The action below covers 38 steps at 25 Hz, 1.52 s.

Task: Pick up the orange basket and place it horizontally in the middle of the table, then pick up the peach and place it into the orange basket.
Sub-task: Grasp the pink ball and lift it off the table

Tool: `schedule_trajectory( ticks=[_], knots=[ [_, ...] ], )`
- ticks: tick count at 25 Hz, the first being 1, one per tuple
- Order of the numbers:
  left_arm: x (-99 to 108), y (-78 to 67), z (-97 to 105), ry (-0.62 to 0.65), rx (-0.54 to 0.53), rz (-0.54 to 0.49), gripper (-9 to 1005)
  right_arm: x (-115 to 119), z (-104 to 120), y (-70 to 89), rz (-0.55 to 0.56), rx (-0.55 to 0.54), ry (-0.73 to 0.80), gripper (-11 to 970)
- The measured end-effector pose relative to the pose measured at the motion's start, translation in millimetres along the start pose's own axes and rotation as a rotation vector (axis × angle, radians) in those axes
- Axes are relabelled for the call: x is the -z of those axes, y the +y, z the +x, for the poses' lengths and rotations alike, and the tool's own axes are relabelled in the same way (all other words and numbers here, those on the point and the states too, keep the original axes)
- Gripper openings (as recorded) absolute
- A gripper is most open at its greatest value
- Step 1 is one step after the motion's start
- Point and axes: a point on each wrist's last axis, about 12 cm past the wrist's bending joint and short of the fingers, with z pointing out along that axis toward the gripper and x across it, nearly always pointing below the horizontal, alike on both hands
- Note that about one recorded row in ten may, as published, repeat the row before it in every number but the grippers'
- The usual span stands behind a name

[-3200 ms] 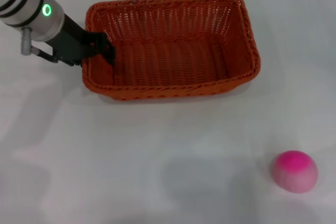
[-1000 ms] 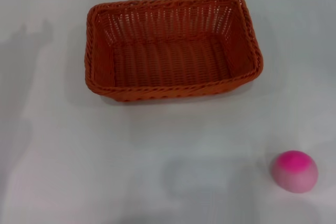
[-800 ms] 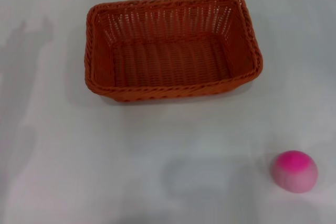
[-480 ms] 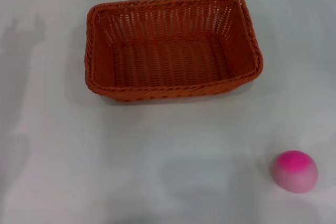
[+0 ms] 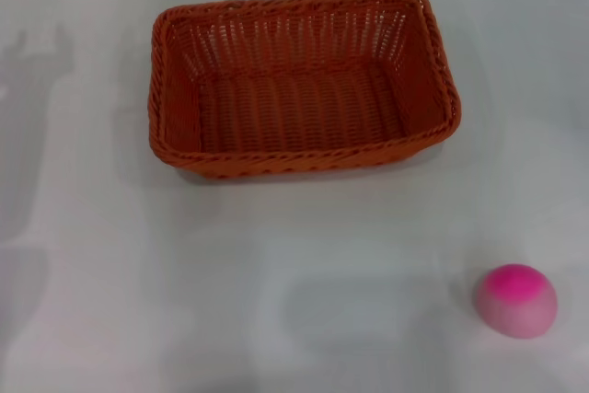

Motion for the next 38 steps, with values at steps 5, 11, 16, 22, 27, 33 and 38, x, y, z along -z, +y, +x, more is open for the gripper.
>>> schedule_trajectory(
  ticks=[5,11,16,22,27,33,38],
  knots=[
    [-1.8,-1.0,-1.1,-0.002,-0.007,0.004,528,8.7,1.0,-2.0,-0.069,-0.039,-0.010,865],
    [-2.0,1.1,0.5,0.001,-0.016,-0.003,528,20.2,0.3,-9.1,-0.137,-0.055,-0.002,865],
    [-2.2,0.5,1.6,0.004,-0.018,-0.001,528,34.3,-3.7,-18.4,-0.211,-0.075,-0.017,865],
    [-2.5,0.7,2.0,0.006,-0.019,-0.001,527,41.8,-5.5,-21.3,-0.341,-0.038,0.060,865],
    [-4.1,0.1,1.1,0.004,-0.021,0.001,527,48.5,-0.7,-15.7,-0.443,-0.013,0.126,865],
    [-4.7,3.0,0.2,0.007,-0.024,-0.006,527,69.4,-1.5,-16.2,-0.592,-0.043,0.158,865],
    [-6.5,3.5,-2.5,0.006,-0.033,-0.005,527,94.5,0.6,-22.5,-0.691,-0.065,0.183,865]
  ],
)
